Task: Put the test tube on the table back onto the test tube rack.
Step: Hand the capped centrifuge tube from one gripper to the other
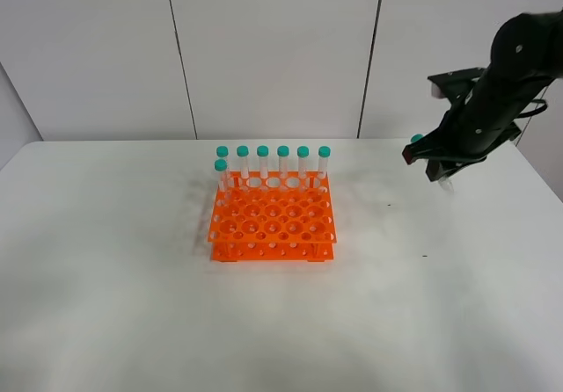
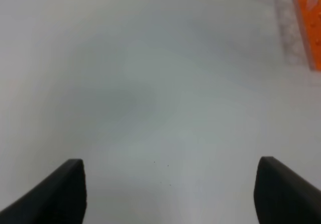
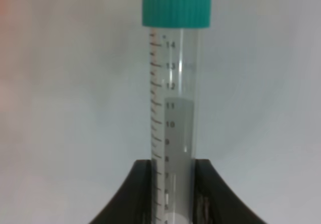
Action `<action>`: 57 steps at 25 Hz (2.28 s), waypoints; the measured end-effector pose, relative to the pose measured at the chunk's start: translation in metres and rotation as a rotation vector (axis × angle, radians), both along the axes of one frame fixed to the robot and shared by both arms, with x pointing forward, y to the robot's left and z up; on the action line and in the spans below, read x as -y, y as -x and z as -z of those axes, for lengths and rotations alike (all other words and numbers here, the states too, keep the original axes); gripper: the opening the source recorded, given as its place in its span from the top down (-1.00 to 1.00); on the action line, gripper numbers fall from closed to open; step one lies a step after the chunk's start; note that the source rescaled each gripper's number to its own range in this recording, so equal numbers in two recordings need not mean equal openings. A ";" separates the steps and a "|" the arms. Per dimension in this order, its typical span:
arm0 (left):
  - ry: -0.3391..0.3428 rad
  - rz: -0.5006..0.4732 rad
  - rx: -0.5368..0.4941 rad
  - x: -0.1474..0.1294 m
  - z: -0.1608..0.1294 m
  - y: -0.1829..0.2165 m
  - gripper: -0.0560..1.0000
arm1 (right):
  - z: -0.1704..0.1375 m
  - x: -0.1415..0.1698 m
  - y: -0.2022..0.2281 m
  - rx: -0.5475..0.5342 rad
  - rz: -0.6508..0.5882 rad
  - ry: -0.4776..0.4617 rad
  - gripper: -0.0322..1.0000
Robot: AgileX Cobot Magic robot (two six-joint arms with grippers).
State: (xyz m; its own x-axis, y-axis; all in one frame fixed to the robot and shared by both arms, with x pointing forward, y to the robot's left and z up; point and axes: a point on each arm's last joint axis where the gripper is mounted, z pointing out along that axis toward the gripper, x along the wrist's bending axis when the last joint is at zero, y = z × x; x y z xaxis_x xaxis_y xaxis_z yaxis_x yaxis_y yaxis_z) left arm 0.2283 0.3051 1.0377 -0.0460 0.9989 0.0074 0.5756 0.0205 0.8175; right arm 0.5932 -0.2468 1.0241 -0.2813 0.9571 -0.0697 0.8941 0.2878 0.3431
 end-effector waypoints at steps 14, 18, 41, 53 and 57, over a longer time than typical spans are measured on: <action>0.000 0.000 0.000 0.000 0.000 0.000 -0.99 | -0.063 0.003 0.142 0.185 -0.094 -0.207 0.91; 0.000 0.000 0.000 0.000 0.000 0.000 -0.99 | -0.065 -0.004 0.155 0.254 -0.182 -0.281 0.91; 0.000 0.000 0.000 0.000 0.000 0.000 -0.99 | 0.029 -0.120 0.139 0.167 -0.683 -0.353 0.91; 0.000 0.000 0.000 0.000 0.000 0.000 -0.99 | 0.010 -0.140 0.123 0.233 -0.810 -0.427 0.91; 0.000 0.000 0.000 0.000 0.000 0.000 -0.99 | 0.010 -0.141 0.121 0.243 -0.794 -0.436 0.91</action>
State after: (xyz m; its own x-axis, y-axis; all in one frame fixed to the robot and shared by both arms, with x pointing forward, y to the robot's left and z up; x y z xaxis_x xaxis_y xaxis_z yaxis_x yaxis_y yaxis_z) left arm 0.2283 0.3051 1.0377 -0.0460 0.9989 0.0074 0.5756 0.0205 0.8175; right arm 0.4719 -0.1059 1.0144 -0.8885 0.4461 0.1073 0.3804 0.5853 0.7161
